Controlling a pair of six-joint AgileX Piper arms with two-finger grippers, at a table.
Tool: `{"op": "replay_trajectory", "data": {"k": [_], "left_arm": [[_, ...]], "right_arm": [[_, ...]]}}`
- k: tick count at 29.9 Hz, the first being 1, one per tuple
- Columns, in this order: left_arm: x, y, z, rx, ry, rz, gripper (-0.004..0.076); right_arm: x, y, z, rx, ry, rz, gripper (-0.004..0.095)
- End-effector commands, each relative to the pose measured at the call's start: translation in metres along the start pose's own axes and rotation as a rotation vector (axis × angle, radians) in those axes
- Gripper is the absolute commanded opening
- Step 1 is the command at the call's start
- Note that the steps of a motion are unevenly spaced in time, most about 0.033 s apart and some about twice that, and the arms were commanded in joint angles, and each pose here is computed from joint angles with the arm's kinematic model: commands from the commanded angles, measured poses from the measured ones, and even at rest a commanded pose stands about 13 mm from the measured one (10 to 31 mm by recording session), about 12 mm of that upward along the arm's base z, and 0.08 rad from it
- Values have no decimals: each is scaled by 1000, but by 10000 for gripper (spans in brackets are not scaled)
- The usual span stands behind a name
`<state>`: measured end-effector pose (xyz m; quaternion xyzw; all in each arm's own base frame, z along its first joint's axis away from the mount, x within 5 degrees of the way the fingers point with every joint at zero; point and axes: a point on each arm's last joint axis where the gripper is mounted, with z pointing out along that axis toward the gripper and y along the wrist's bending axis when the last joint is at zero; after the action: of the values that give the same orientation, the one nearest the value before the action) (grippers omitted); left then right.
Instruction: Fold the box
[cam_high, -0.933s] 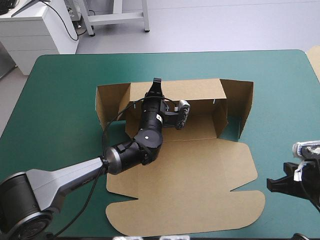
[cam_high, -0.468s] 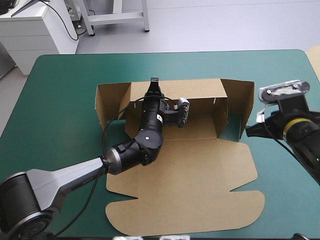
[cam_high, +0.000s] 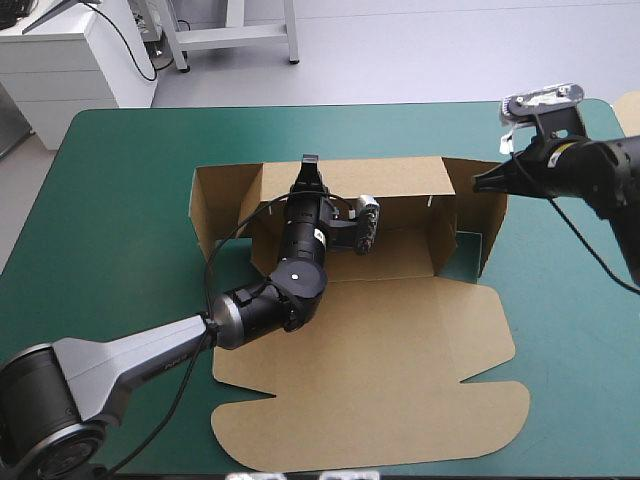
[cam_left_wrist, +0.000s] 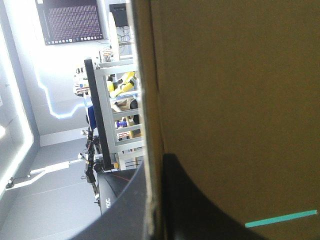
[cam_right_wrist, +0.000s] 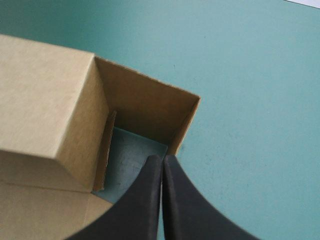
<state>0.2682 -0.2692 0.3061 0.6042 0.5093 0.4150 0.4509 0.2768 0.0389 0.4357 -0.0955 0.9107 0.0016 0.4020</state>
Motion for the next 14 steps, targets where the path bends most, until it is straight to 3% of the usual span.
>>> {"op": "replay_trajectory", "data": {"k": [1,10,14], "left_arm": [[6,27,-13,-107,7,-13,-8],[6,26,-12,-104,5,-10,-8],[3,22,-9,-92,8,-3,-8]], "right_arm": [[-24,-23,3,-6,-110,28,-2],[-45,-55,86,-9,-30,107,-2],[-43,-54,117,-62,25,129,-2]]}}
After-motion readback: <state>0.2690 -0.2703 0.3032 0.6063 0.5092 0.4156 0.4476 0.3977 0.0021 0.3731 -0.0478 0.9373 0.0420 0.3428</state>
